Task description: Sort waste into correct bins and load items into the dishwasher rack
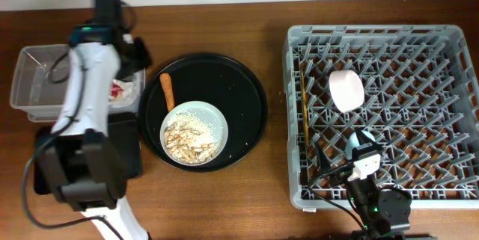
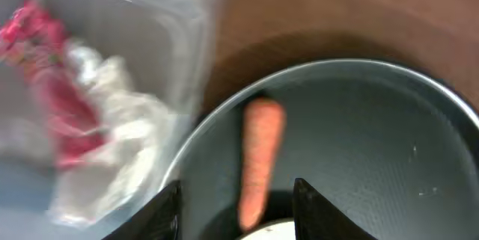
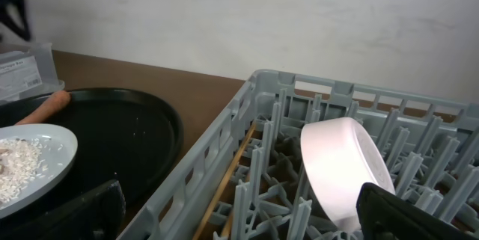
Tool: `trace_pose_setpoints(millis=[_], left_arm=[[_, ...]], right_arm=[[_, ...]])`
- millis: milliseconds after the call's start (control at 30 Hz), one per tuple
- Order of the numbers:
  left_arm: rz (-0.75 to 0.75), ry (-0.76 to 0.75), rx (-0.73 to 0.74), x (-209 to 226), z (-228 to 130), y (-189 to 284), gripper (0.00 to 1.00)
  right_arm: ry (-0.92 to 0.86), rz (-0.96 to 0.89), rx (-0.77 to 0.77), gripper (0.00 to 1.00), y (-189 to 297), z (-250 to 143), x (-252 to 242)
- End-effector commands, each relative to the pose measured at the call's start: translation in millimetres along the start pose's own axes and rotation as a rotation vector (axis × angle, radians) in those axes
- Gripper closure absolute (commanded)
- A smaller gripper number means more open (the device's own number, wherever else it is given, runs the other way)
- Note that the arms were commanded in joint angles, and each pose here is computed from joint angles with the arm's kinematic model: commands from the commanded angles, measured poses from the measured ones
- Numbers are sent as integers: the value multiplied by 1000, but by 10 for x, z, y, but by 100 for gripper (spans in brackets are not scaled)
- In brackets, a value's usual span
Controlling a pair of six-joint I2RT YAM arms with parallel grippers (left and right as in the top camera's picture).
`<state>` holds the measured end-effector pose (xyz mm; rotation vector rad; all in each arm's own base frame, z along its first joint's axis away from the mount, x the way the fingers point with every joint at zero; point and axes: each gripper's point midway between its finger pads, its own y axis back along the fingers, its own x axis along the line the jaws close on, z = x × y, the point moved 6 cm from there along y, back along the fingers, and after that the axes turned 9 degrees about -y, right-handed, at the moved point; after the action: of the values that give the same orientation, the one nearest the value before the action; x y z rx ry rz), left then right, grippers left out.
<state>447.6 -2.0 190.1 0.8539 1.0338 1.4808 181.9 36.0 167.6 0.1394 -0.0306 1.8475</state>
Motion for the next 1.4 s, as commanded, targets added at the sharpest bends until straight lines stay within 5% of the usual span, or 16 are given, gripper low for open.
trace_pose_setpoints(millis=[0,367,500,600,767,833,900,967,1133,1300,1333,1367], left_arm=[[94,-201,-5,-408,-218,-253,47],[148,-108,126,-299,-540,-1237,52],[143,-107,110,-319,-481,-1218,73],[130,-97,36,-360,-206,-878,82],[105,-81,-69,-336,0,86,82],[117,-73,-26,-241,-177,446,86],[168,49,96,6,-515,793,99],[306,229,154,344,-790,1072,99],[424,487,220,1008,-1357,906,99],[284,785,349,1466,-1962,230,95],[223,838,352,1494,-1997,171,78],[152,888,346,1510,-1983,153,46]], right_arm=[[-2,4,3,2,-2,-27,-4],[-2,4,3,2,-2,-27,-4],[-2,4,3,2,-2,-27,-4],[-2,4,3,2,-2,-27,-4],[-2,4,3,2,-2,-27,-4],[-2,4,3,2,-2,-27,-4],[-2,4,3,2,-2,-27,-4],[-2,4,3,2,-2,-27,-4],[-2,4,3,2,-2,-27,-4],[-2,4,3,2,-2,-27,-4],[-2,4,3,2,-2,-27,-4],[-2,4,3,2,-2,-27,-4]])
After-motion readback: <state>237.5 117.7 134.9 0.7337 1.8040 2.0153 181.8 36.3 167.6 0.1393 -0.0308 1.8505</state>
